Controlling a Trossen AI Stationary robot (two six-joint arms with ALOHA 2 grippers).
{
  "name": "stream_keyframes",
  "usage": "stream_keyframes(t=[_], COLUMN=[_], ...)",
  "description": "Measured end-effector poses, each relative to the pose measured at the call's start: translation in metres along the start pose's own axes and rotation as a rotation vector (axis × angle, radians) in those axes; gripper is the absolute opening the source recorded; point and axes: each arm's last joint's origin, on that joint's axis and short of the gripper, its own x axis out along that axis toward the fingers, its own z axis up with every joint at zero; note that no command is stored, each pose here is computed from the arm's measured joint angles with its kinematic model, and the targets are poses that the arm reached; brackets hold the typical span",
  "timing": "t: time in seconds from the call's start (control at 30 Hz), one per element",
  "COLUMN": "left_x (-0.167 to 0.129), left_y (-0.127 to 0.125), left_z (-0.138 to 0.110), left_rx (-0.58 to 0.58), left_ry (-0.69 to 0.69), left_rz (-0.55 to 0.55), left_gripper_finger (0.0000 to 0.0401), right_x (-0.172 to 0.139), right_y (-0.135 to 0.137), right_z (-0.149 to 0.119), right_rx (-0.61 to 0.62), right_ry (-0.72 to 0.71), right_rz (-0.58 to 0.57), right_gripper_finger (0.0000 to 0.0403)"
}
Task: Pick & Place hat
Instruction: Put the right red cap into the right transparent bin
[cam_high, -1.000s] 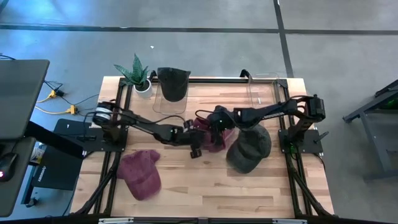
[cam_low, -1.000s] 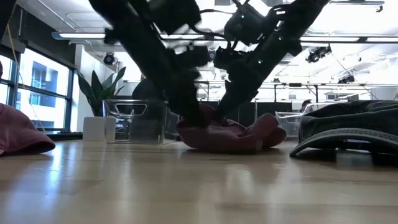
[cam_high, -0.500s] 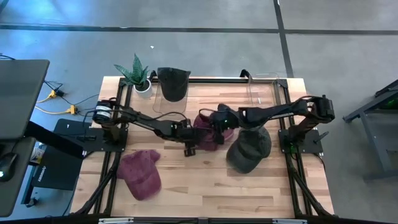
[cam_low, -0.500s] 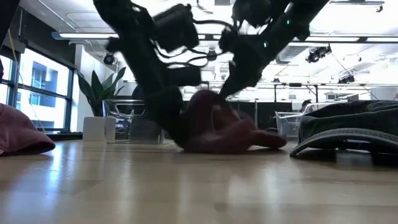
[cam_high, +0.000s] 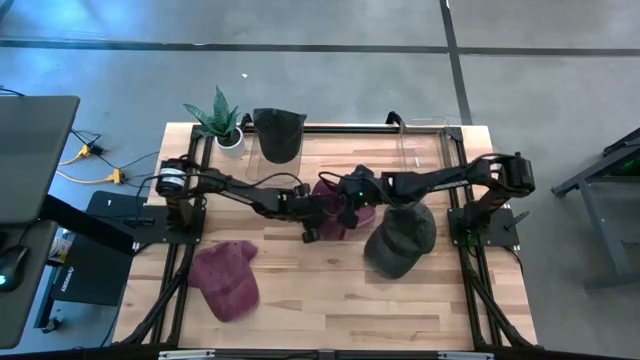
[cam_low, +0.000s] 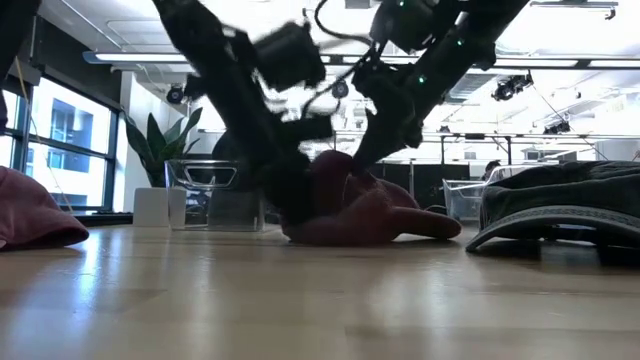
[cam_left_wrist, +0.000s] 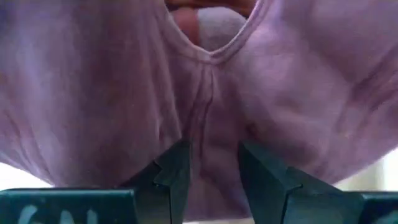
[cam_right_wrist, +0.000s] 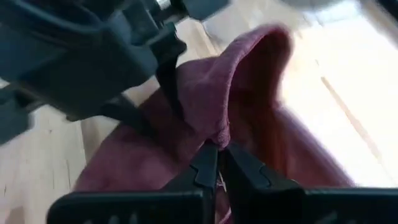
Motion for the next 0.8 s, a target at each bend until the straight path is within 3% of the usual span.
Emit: stream_keyframes(t=[0.13, 0.37, 0.57, 0.8], left_x=[0.013, 0.008, -0.013, -0.033], left_y=[0.002, -0.003, -0.006, -0.011], left_z=[-0.001, -0.003, -0.003, 0.002], left_rx=[-0.034, -0.036, -0.027, -0.033], left_ry=[0.01, 0.037, 0.062, 0.039], left_rz=[-0.052, -0.068, -0.076, -0.087], left_gripper_finger=[0.0131, 0.013, 0.0131, 0.0131], right_x=[0.008, 0.04, 0.044, 0.005], right_y=[-0.018, -0.033, -0.033, -0.032], right_z=[-0.004, -0.021, -0.026, -0.009], right_rx=[0.084, 0.087, 0.059, 0.051], right_ry=[0.056, 0.153, 0.182, 0.148], right_rz=[-0.054, -0.063, -0.046, 0.005], right_gripper_finger=[0.0012, 0.0018, 0.0088, 0.0175])
